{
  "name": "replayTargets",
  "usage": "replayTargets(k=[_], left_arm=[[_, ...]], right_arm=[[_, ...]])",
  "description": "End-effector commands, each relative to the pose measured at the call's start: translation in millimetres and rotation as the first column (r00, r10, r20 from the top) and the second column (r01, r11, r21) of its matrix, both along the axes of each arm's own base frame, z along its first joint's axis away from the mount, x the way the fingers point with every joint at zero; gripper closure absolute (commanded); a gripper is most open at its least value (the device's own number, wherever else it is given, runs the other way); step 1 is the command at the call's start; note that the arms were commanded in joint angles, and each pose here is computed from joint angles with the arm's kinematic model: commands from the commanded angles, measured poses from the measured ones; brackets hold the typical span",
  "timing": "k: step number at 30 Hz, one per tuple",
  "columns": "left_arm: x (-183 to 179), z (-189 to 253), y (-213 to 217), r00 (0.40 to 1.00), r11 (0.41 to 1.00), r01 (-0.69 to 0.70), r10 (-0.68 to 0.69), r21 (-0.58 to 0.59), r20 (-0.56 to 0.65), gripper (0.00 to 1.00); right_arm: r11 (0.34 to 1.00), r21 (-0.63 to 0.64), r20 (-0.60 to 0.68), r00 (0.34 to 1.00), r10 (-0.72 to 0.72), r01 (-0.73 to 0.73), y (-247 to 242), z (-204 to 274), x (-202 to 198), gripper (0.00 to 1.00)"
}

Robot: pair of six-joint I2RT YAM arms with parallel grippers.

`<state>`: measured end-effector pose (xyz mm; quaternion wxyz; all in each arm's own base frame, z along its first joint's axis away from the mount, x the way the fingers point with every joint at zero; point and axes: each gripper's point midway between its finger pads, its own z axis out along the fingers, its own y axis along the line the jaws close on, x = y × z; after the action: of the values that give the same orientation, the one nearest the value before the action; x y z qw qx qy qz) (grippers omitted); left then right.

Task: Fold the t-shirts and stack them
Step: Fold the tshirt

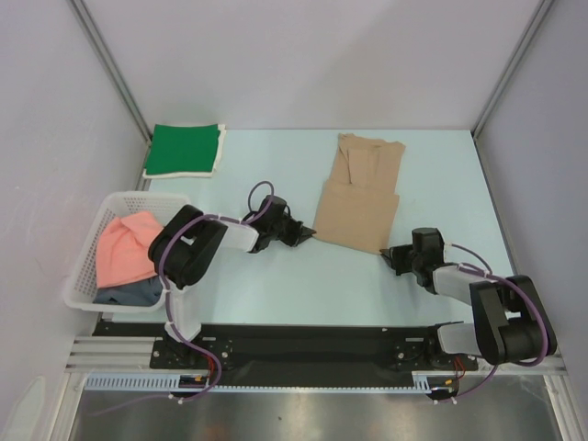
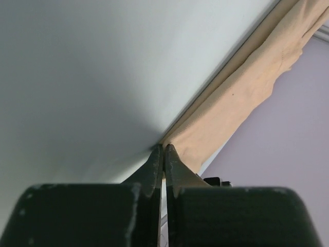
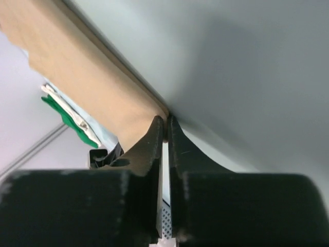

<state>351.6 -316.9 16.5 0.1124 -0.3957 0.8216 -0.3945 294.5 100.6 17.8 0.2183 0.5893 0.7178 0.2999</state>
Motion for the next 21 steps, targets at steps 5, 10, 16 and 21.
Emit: replayTargets(k=[5,10,16,21], left_arm=[[-19.4,-1.8,6.2,0.996,0.995,0.084,-0.086,0.054,0.026,1.00],[-60.0,-10.5,29.9,0.993,0.989,0.117,-0.118,0.095,0.006,1.00],[-109.9,-6.3,40.0,0.982,0.976,0.189,-0.191,0.110,0.007,1.00],[-142.2,9.5,46.2,0.978,0.975,0.203,-0.206,0.095,0.028,1.00]], right_arm=[[0.982,-0.120,-0.096,0.986,0.134,-0.145,-4.0,-16.8,-24.9,1.00],[0.951,-0.159,-0.123,0.961,0.247,-0.265,-2.8,-14.4,-53.1,1.00],[0.905,-0.153,-0.143,0.915,0.377,-0.397,11.1,1.3,-90.7,1.00],[0.894,-0.171,-0.185,0.905,0.384,-0.414,8.7,6.7,-131.6,1.00]])
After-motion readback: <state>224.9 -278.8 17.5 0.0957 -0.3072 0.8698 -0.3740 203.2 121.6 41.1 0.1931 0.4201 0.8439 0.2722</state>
